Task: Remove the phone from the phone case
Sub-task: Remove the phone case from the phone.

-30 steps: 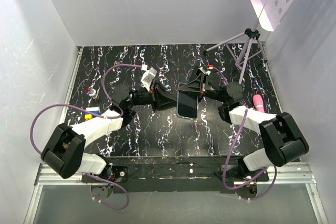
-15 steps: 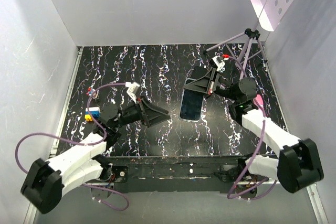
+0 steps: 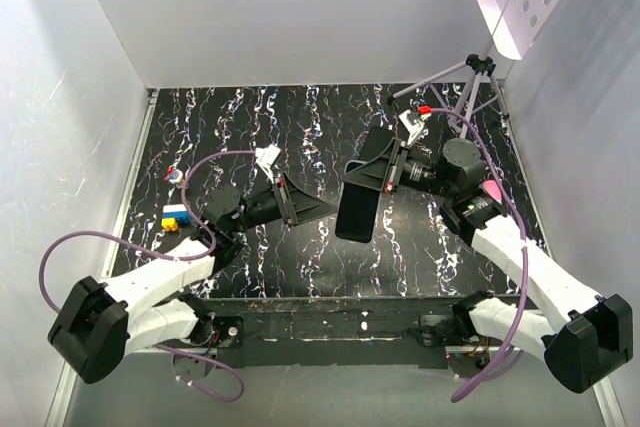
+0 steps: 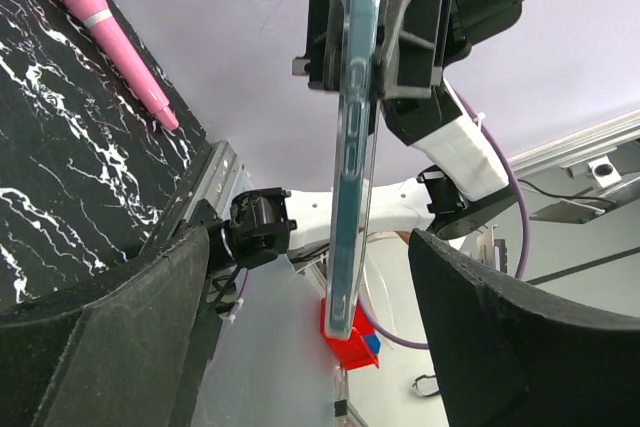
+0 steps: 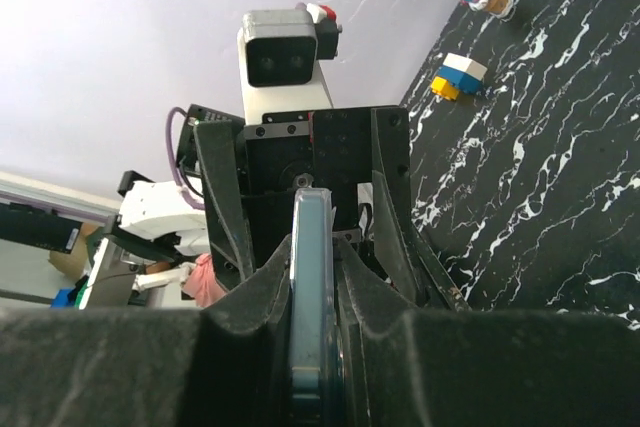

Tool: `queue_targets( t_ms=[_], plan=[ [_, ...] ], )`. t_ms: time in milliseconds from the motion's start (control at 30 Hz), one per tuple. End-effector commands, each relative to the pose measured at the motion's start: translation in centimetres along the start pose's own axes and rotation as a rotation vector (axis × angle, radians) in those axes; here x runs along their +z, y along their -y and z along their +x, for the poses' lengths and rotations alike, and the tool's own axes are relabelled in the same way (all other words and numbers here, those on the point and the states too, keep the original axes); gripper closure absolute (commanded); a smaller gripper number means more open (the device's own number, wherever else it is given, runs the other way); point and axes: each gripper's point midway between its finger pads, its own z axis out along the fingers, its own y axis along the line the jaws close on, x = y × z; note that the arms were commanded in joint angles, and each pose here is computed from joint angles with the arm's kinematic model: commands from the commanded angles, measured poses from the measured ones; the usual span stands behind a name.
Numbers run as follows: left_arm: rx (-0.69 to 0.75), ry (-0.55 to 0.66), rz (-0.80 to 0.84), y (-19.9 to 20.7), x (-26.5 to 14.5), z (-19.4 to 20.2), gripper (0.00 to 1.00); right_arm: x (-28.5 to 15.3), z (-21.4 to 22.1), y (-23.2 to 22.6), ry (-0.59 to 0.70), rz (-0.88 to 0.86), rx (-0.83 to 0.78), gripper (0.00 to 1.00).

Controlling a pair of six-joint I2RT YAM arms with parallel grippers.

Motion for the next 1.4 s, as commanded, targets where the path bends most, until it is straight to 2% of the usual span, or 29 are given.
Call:
queue_targets(
  t_ms=[0, 100, 200, 367, 433, 500, 633, 700, 767, 833, 967, 1067, 1200, 1367],
  plan=[
    [0.053, 0.004, 0.091, 3.3, 1.5, -0.9, 0.24, 0.4, -1.1, -2.6, 0.077, -0.034, -0.084, 0.99],
    [0.057, -0.04, 0.098, 3.4, 2.2, 0.0, 0.31, 0.5, -1.0, -3.1, 0.125, -0.031, -0.101, 0.99],
    [0.016, -0.158, 0.108, 2.8, 2.5, 1.8, 0.39, 0.3, -0.8, -2.4, 0.135, 0.031, -0.095, 0.99],
    [-0.044, -0.295, 0.175, 2.6, 2.1, 4.0, 0.84, -0.6, 0.5, -1.6, 0.056, 0.121, -0.1, 0.99],
    [-0.051, -0.343, 0.193, 2.6, 1.8, 4.3, 0.94, -1.1, 1.1, -1.3, -0.004, 0.161, -0.127, 0.99],
    [-0.044, -0.389, 0.216, 3.2, 1.6, 4.5, 1.0, -1.7, 1.8, -1.5, -0.086, 0.164, -0.151, 0.89],
    [0.047, -0.477, 0.239, 4.5, 0.8, 4.6, 1.0, -3.4, 3.1, -1.7, -0.268, 0.163, -0.151, 0.67],
    [0.1, -0.523, 0.221, 4.8, 0.5, 4.7, 1.0, -4.1, 3.5, -1.5, -0.324, 0.179, -0.133, 0.49],
    [0.151, -0.559, 0.226, 5.5, 0.0, 4.8, 1.0, -4.4, 4.3, -2.7, -0.399, 0.095, -0.132, 0.41],
    [0.193, -0.581, 0.236, 6.2, -0.5, 4.9, 1.0, -4.7, 5.0, -3.7, -0.455, 0.02, -0.135, 0.4],
    [0.229, -0.594, 0.218, 6.7, -1.0, 4.8, 1.0, -4.9, 5.5, -4.0, -0.481, -0.022, -0.143, 0.39],
    [0.211, -0.595, 0.231, 6.8, -1.0, 4.9, 1.0, -4.6, 5.9, -4.0, -0.504, -0.079, -0.105, 0.46],
    [0.166, -0.613, 0.203, 6.0, -1.0, 5.2, 1.0, -4.1, 6.6, -3.7, -0.518, -0.083, -0.093, 0.51],
    [0.147, -0.567, 0.172, 5.7, 0.0, 4.5, 1.0, -3.8, 7.7, -3.1, -0.532, -0.05, -0.099, 0.52]
  ],
)
